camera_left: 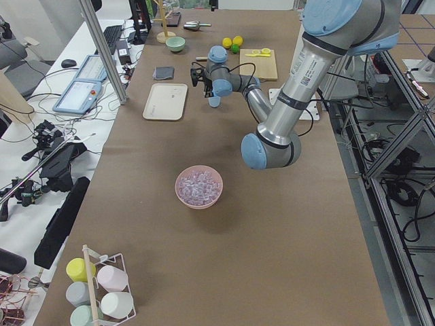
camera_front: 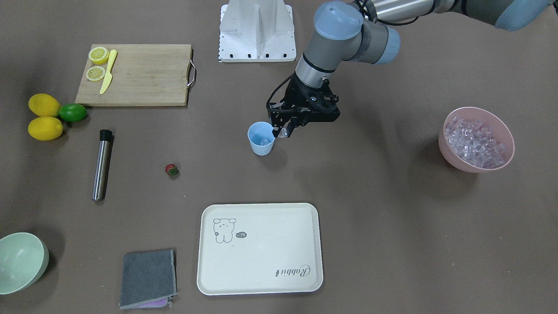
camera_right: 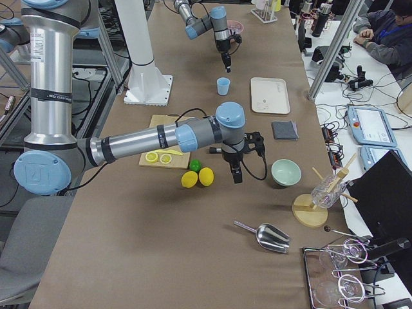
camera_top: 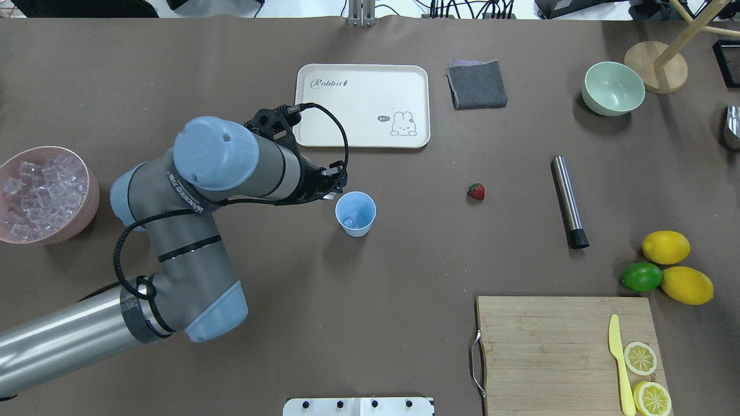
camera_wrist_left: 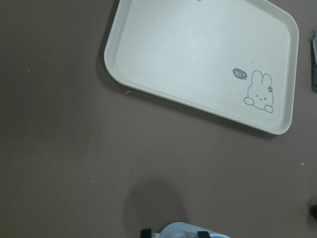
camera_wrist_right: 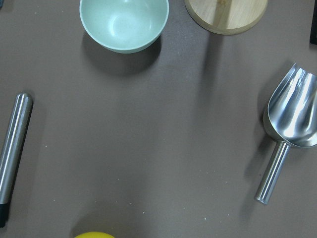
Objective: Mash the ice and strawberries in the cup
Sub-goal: 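Carry the ice cube with the left gripper to the light-blue cup and release, then move the empty left gripper back over the pink ice bowl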
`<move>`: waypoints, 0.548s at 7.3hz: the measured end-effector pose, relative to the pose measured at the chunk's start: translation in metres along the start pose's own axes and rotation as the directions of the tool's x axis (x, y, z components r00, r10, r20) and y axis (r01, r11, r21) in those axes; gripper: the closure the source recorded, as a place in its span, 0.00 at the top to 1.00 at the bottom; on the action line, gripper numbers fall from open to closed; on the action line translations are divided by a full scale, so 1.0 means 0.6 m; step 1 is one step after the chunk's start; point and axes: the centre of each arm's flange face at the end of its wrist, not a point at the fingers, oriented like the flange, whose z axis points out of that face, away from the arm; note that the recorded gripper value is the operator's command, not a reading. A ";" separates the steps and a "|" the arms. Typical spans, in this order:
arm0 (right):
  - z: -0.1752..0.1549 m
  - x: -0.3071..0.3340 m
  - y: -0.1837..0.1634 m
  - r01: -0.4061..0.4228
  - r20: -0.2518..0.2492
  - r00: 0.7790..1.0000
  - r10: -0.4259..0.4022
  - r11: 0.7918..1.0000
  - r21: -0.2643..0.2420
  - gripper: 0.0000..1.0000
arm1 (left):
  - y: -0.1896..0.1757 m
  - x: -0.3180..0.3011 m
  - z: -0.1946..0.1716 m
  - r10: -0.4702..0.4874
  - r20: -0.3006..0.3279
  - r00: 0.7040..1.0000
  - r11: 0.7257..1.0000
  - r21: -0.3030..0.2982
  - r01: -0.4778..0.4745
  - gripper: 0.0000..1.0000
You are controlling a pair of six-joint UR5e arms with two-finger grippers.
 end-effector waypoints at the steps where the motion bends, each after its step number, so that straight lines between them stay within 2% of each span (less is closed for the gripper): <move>1: 0.000 0.000 0.000 0.000 0.000 1.000 0.000 1.000 0.000 1.00 | 0.026 0.008 0.013 -0.006 0.000 1.000 1.000 0.013 0.006 0.00; 2: 0.000 0.000 0.000 0.000 0.000 1.000 0.000 1.000 0.000 1.00 | 0.042 0.014 0.020 -0.013 0.000 1.000 1.000 0.015 0.013 0.08; 3: 0.000 0.000 0.000 0.000 0.000 1.000 0.000 1.000 0.000 1.00 | 0.053 0.018 0.023 -0.016 -0.002 1.000 1.000 0.013 0.016 0.82; 4: 0.001 0.000 0.000 0.000 0.000 1.000 0.000 1.000 -0.001 1.00 | 0.058 0.021 0.024 -0.022 -0.006 1.000 1.000 0.012 0.022 0.98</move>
